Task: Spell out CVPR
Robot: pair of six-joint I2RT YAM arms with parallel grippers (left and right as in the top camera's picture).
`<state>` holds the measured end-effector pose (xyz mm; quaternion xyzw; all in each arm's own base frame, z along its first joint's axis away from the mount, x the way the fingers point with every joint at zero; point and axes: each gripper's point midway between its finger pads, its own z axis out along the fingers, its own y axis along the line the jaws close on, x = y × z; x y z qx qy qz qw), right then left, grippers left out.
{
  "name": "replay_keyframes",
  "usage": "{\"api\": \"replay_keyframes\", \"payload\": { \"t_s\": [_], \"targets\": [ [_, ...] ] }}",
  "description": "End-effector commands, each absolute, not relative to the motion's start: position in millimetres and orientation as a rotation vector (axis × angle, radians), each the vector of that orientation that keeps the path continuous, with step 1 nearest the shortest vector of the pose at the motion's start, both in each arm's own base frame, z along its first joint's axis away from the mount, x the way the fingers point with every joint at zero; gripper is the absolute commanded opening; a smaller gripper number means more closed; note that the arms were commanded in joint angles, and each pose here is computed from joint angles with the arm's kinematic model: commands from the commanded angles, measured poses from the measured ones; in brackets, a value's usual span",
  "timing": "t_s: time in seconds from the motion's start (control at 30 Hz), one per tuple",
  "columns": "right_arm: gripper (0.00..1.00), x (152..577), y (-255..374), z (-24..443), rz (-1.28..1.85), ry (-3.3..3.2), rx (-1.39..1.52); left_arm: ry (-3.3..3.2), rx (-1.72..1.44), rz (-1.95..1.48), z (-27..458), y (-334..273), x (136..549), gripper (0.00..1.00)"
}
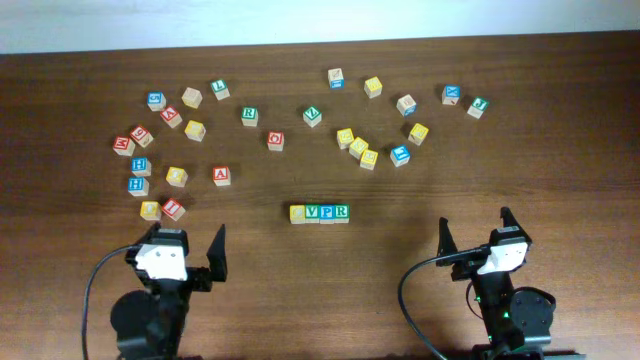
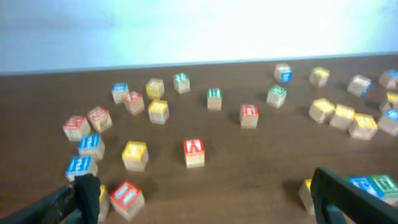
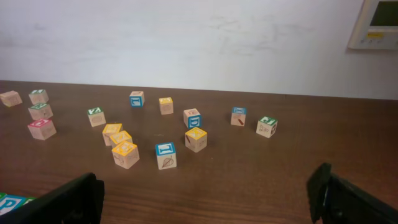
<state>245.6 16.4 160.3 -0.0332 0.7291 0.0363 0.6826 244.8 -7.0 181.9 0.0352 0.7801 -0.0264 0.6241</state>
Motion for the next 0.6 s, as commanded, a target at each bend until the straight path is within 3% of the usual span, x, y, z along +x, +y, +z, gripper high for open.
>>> {"api": "replay_keyframes", "payload": {
  "t_s": [0.0, 0.57],
  "targets": [
    [0.98, 245.5, 15.1, 157.9, 0.082, 1.639, -0.063, 1.749, 0.042, -0.098, 165.3, -7.6, 244.2, 0.99],
    [0.98, 245.5, 15.1, 157.9, 0.082, 1.639, -0.063, 1.644, -0.097, -0.065, 157.3, 5.2, 245.9, 0.99]
  ]
}}
